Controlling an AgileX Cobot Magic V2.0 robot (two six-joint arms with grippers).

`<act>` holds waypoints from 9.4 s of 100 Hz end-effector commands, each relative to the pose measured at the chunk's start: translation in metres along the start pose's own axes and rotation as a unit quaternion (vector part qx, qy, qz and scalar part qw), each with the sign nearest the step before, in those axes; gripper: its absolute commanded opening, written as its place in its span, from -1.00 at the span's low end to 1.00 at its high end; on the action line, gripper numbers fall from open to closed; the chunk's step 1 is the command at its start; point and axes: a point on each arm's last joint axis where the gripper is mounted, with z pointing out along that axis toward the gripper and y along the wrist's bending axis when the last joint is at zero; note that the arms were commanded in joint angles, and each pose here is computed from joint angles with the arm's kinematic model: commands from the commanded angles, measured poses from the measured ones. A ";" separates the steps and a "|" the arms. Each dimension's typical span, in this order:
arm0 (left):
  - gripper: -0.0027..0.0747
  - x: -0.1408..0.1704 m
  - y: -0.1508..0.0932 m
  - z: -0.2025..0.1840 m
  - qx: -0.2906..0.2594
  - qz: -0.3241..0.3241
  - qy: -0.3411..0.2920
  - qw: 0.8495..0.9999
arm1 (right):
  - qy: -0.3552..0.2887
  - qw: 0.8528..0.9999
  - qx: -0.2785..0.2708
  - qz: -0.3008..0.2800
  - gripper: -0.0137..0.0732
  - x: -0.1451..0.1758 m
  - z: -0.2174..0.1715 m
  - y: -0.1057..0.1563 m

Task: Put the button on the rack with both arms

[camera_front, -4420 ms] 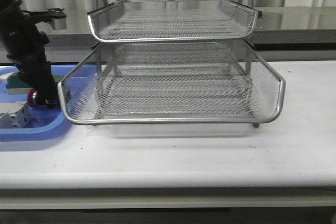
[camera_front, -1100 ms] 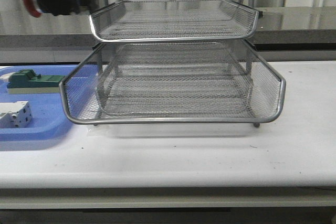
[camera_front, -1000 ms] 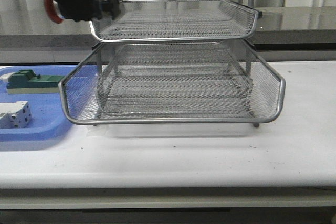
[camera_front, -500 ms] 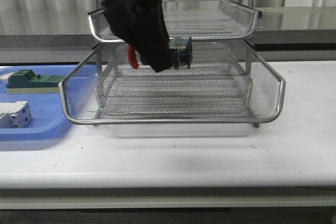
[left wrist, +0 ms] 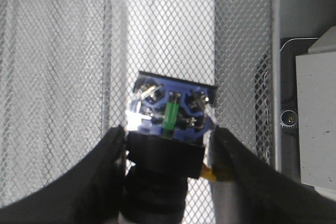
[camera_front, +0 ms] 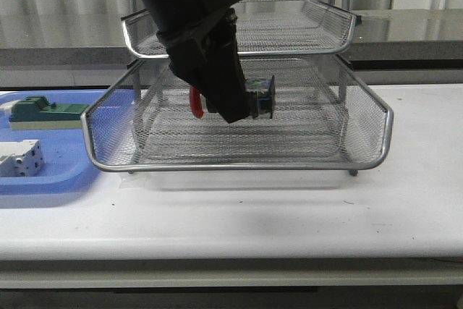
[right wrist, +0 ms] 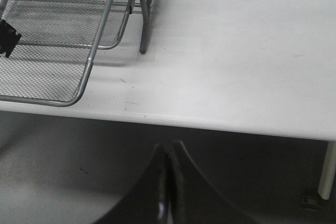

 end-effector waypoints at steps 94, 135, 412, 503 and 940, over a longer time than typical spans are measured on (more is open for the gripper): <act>0.29 -0.034 -0.007 -0.064 0.012 -0.028 -0.052 0.998 | -0.046 0.999 -0.002 -0.004 -0.84 -0.013 -0.007 0.001; 0.23 -0.002 0.016 -0.125 -0.068 -0.146 -0.030 0.987 | -0.046 0.999 -0.002 -0.004 -0.84 -0.013 -0.007 0.001; -0.88 0.215 -0.222 -0.152 -0.552 -0.395 -0.390 0.622 | -0.046 0.999 -0.002 -0.004 -0.84 -0.013 -0.007 0.001; -0.98 0.215 -0.222 -0.151 -0.550 -0.396 -0.389 0.624 | -0.027 0.994 -0.077 0.066 -0.84 -0.020 0.005 0.014; -0.98 0.215 -0.222 -0.151 -0.550 -0.396 -0.389 0.624 | -0.198 0.980 -0.015 -0.031 -0.82 -0.010 0.020 0.000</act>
